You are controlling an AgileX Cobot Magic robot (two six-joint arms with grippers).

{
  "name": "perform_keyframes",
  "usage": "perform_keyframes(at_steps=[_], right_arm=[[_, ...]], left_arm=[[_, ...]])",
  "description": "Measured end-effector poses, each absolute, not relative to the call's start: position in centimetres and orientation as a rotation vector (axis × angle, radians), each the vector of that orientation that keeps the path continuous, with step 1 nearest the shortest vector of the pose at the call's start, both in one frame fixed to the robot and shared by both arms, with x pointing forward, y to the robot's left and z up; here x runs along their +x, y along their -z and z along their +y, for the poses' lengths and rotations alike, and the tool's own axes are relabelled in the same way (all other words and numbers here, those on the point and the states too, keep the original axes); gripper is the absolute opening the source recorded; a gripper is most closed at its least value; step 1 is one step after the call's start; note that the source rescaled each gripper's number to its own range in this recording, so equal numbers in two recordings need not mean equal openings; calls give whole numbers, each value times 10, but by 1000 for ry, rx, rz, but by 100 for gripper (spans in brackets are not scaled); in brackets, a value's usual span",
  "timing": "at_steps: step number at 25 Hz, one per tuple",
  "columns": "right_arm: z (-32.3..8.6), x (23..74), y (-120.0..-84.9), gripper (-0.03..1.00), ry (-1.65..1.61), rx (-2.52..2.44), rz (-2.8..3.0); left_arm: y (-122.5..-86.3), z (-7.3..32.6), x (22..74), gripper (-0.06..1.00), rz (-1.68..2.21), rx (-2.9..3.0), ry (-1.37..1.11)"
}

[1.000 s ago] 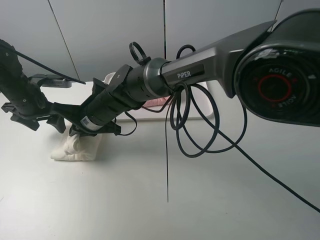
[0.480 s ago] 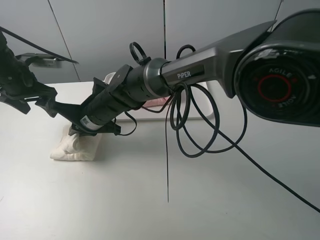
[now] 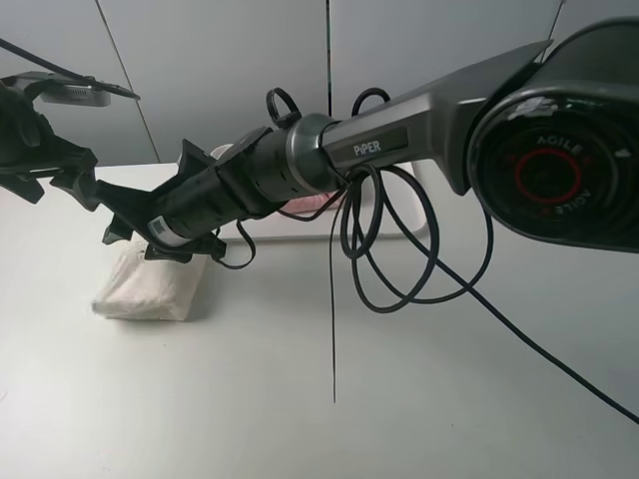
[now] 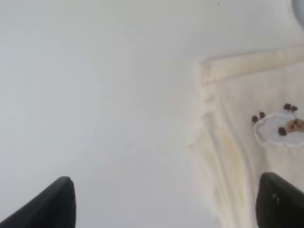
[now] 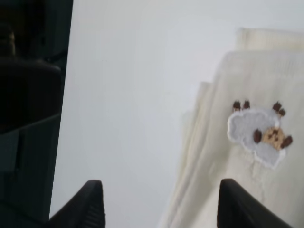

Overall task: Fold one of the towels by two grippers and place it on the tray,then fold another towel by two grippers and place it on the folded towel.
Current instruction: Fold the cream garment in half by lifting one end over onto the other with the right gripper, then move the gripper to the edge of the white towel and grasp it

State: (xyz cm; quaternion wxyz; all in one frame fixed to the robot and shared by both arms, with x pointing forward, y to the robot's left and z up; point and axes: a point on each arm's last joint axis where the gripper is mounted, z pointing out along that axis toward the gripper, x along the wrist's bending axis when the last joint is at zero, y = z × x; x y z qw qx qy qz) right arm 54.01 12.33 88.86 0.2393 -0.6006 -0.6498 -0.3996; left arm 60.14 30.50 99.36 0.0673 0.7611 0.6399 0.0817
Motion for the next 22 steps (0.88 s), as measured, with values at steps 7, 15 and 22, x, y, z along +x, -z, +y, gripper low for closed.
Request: perform_keyframes(at_steps=[7,15,22], right_arm=[[119,543,-890,77,1094,-1543,-1840],[86,570,-884,80,1002,-1546,-1910],[74,571,-872,80,865,-1569,-2065]], left_arm=[[-994,306,601,97,1929,2302,-248],[-994,306,601,97,1928,2306,-252],[-994,306,601,97,1926,2308,-252]])
